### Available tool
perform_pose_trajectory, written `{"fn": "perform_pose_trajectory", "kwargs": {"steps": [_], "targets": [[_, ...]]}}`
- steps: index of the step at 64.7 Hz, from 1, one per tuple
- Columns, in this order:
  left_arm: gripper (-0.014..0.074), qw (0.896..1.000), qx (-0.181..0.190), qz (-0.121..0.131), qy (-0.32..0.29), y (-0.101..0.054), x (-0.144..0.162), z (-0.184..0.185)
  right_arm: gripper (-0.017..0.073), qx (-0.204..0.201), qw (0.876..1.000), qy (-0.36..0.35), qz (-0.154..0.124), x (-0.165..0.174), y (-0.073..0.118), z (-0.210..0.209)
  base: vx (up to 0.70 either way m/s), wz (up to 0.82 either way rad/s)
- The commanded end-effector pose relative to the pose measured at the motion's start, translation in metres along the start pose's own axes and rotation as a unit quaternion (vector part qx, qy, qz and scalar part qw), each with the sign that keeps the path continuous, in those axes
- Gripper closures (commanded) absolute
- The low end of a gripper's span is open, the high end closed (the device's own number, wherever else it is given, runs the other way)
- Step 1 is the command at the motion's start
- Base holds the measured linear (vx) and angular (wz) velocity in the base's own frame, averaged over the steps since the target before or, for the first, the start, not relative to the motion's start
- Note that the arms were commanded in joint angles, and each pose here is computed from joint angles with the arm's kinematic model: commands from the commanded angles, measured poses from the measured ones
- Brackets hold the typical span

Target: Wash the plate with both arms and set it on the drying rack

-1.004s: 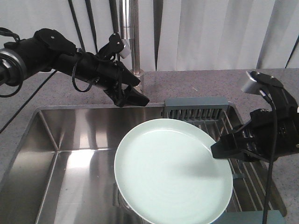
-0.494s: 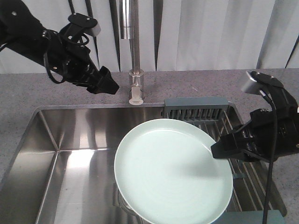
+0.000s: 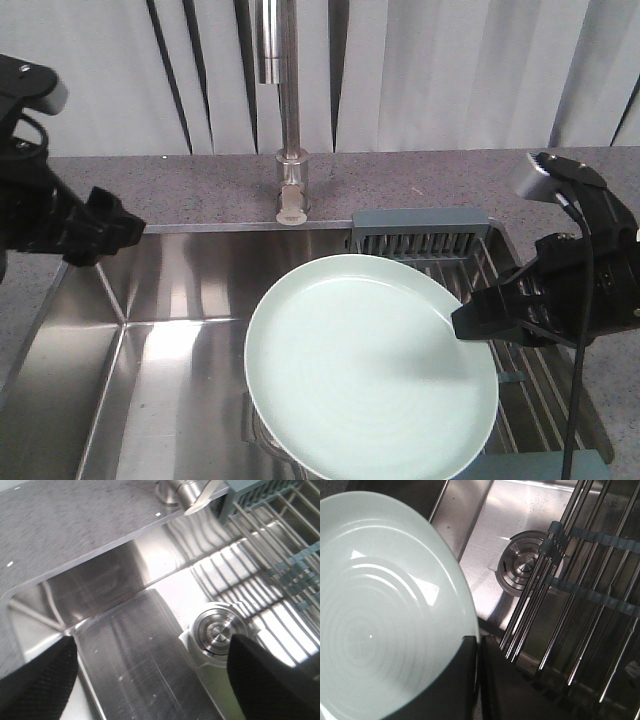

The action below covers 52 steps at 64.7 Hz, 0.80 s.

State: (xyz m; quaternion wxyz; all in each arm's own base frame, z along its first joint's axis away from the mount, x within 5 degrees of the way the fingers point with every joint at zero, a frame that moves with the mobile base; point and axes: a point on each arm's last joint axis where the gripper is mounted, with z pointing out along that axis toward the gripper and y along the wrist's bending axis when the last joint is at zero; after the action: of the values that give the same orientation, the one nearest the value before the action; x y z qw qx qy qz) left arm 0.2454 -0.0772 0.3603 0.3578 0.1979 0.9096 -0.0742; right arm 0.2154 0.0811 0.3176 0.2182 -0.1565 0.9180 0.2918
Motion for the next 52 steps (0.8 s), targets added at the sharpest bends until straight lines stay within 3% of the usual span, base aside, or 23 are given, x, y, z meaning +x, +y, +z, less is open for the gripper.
{"fn": "perform_pose_trajectory", "kwargs": {"steps": [1, 24, 36, 52], "targets": [[0.0008, 0.997, -0.031, -0.029, -0.064, 0.0, 0.006, -0.029, 0.0567, -0.013, 0.999, -0.038, -0.009, -0.007, 0.01, -0.012, 0.0, 0.0], [0.0008, 0.985, -0.117, -0.108, -0.067, 0.008, 0.063, -0.049, 0.0567, -0.014, 0.999, -0.039, -0.009, -0.007, 0.01, -0.012, 0.0, 0.0], [0.0008, 0.983, -0.128, -0.121, -0.042, 0.008, 0.088, -0.04, 0.0567, -0.014, 0.999, -0.039, -0.009, -0.007, 0.01, -0.012, 0.0, 0.0], [0.0008, 0.985, -0.127, -0.119, -0.013, 0.006, 0.116, -0.028, 0.0567, -0.017, 0.999, -0.031, -0.011, -0.005, 0.011, -0.012, 0.0, 0.0]]}}
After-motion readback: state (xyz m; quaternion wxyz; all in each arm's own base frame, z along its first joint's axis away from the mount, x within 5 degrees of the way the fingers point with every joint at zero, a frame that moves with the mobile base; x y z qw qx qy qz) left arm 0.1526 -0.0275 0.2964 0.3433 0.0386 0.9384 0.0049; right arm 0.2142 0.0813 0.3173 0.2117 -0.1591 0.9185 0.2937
